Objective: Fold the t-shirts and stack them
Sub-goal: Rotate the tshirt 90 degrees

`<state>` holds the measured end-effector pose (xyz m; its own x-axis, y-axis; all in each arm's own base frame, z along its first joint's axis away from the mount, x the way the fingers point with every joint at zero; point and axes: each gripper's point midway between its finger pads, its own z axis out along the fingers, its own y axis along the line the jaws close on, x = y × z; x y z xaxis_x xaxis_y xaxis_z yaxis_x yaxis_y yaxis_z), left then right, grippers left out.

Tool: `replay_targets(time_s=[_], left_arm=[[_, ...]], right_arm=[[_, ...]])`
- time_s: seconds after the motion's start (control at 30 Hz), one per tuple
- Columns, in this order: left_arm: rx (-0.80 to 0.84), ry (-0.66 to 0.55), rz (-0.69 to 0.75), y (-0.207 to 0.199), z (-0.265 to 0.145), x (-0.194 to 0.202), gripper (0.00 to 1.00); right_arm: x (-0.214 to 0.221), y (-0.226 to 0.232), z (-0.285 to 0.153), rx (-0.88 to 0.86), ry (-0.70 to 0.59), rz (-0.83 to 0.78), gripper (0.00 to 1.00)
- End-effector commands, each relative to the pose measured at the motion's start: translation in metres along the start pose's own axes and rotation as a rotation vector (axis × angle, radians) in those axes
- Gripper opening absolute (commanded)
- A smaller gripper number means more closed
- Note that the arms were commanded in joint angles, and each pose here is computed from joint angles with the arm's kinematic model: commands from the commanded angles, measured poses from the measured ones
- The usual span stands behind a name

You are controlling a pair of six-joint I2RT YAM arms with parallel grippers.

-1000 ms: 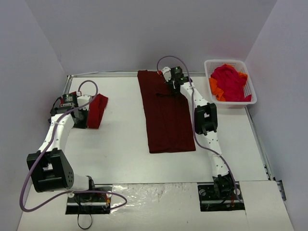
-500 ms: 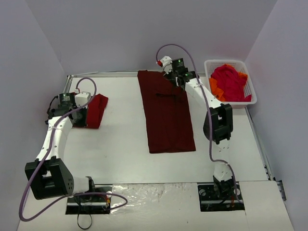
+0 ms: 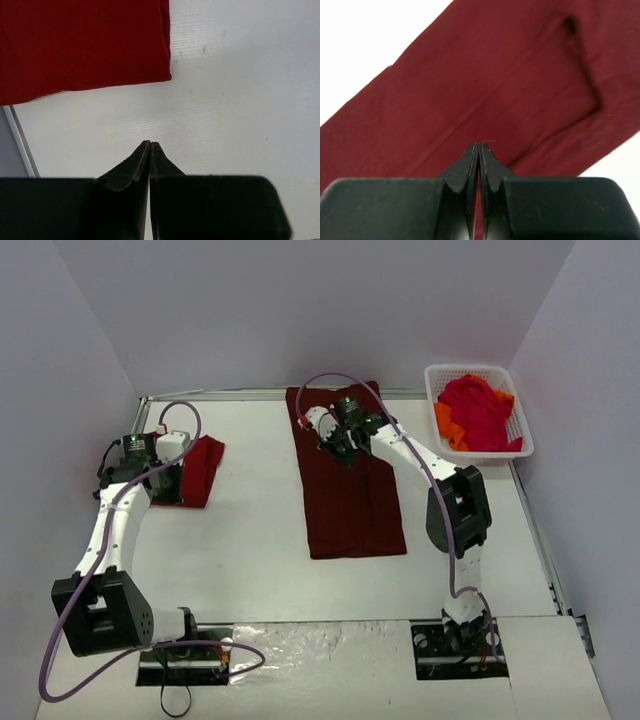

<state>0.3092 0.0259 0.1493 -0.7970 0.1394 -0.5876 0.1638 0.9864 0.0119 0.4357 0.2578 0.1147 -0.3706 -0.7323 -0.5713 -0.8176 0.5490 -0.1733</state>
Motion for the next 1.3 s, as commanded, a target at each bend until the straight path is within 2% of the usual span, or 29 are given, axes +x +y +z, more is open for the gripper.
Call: replay_targets(time_s=[0.0, 0.07, 0.6, 1.27], left_arm=[[0.002, -0.053, 0.011, -0.002, -0.010, -0.012, 0.02], [0.005, -0.054, 0.013, -0.002, -0.009, -0.012, 0.02], [0.010, -0.051, 0.011, -0.003, -0.007, -0.011, 0.02], [0.026, -0.048, 0.013, -0.005, -0.006, -0.012, 0.02]], right_arm=[[0.018, 0.029, 0.006, -0.107, 0.070, -0.025, 0.00], [0.030, 0.039, 0.015, -0.141, 0.115, -0.038, 0.00], [0.055, 0.088, 0.051, -0.291, 0.201, -0.057, 0.00], [0.053, 0.087, 0.106, -0.305, 0.257, -0.053, 0.00]])
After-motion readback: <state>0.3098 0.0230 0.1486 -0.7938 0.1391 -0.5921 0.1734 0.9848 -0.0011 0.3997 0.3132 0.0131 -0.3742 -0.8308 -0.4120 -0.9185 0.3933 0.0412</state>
